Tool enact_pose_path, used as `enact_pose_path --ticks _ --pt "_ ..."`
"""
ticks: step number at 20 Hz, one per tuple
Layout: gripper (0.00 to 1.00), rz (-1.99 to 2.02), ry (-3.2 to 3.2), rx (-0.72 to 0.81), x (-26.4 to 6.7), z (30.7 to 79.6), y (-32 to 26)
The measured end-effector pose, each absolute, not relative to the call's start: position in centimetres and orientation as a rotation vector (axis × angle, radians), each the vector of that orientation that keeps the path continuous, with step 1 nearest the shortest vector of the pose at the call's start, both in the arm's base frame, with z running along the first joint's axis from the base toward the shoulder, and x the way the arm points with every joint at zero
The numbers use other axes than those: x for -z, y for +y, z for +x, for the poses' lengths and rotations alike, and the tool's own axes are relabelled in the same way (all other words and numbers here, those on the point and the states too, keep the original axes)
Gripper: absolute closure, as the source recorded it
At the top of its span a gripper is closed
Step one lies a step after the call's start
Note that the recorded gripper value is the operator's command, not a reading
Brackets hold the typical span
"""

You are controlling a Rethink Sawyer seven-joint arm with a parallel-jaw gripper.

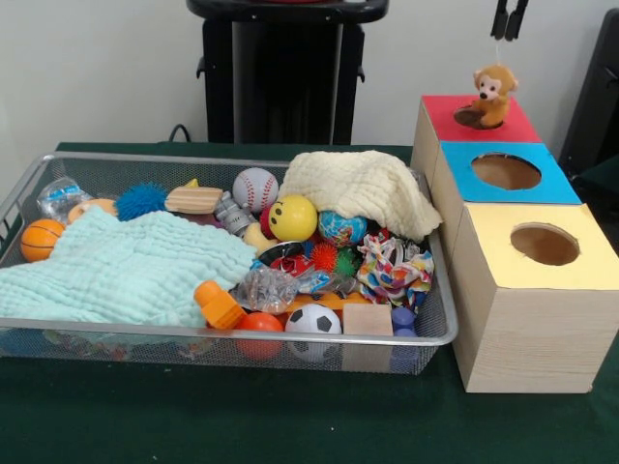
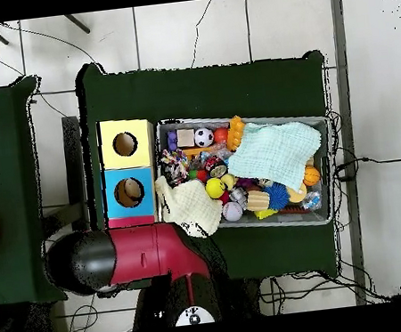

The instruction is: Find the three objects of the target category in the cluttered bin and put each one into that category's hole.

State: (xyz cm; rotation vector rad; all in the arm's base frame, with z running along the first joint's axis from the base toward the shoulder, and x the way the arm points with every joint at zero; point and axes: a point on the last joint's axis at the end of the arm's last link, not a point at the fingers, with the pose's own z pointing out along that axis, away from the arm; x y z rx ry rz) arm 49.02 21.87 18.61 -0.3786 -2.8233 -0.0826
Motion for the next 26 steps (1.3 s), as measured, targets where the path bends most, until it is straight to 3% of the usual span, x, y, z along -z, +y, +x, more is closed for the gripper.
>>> enact_pose_path --ticks 24,25,26 --pt "1.00 -0.387 -2.844 0.044 -14.2 48.4 21.9" --pt "0.00 -0.390 -2.851 0.044 -14.0 48.5 21.8" --pt "0.00 -0.390 -2.851 0.044 -14.0 48.5 21.8"
